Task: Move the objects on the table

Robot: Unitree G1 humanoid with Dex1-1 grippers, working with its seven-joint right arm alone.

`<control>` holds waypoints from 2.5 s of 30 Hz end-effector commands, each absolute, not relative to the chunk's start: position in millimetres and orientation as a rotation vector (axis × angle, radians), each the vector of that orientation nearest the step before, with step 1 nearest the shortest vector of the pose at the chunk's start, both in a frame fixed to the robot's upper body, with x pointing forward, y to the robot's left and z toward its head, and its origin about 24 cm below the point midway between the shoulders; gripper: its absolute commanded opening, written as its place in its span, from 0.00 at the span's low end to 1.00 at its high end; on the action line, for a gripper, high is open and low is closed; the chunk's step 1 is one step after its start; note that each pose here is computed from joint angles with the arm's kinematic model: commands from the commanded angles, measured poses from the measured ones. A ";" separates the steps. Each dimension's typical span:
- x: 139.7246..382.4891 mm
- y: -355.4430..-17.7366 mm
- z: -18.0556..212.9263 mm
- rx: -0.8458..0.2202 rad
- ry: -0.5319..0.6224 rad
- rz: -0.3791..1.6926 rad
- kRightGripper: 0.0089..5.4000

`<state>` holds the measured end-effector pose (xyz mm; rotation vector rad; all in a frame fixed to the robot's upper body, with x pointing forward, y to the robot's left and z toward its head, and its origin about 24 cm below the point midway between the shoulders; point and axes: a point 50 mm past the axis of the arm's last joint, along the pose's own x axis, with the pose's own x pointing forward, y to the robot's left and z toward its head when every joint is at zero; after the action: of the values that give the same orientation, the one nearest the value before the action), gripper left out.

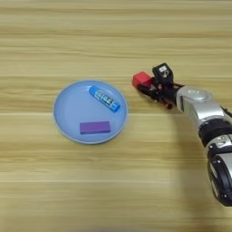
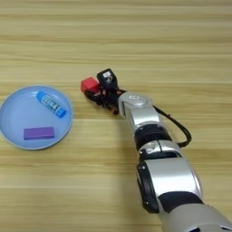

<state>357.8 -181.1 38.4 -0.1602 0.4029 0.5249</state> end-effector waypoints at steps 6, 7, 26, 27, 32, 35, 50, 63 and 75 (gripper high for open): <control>383.1 -179.8 99.0 -0.219 0.190 0.500 0.63; 383.5 -179.5 101.6 -0.217 0.178 0.501 0.65; 355.8 -145.4 164.9 -0.213 -0.086 0.675 0.99; 353.0 -143.1 166.7 -0.215 -0.093 0.691 1.00; 340.9 -132.4 171.1 -0.228 -0.111 0.791 1.00; 335.2 -125.5 168.3 -0.253 -0.098 0.867 1.00; 313.4 -96.3 135.3 -0.336 0.195 1.264 1.00; 315.5 -87.0 111.5 -0.431 0.277 1.360 1.00; 308.1 -72.3 99.9 -0.506 0.273 1.414 0.97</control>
<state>298.6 -80.5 71.2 -0.4221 0.4040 1.4253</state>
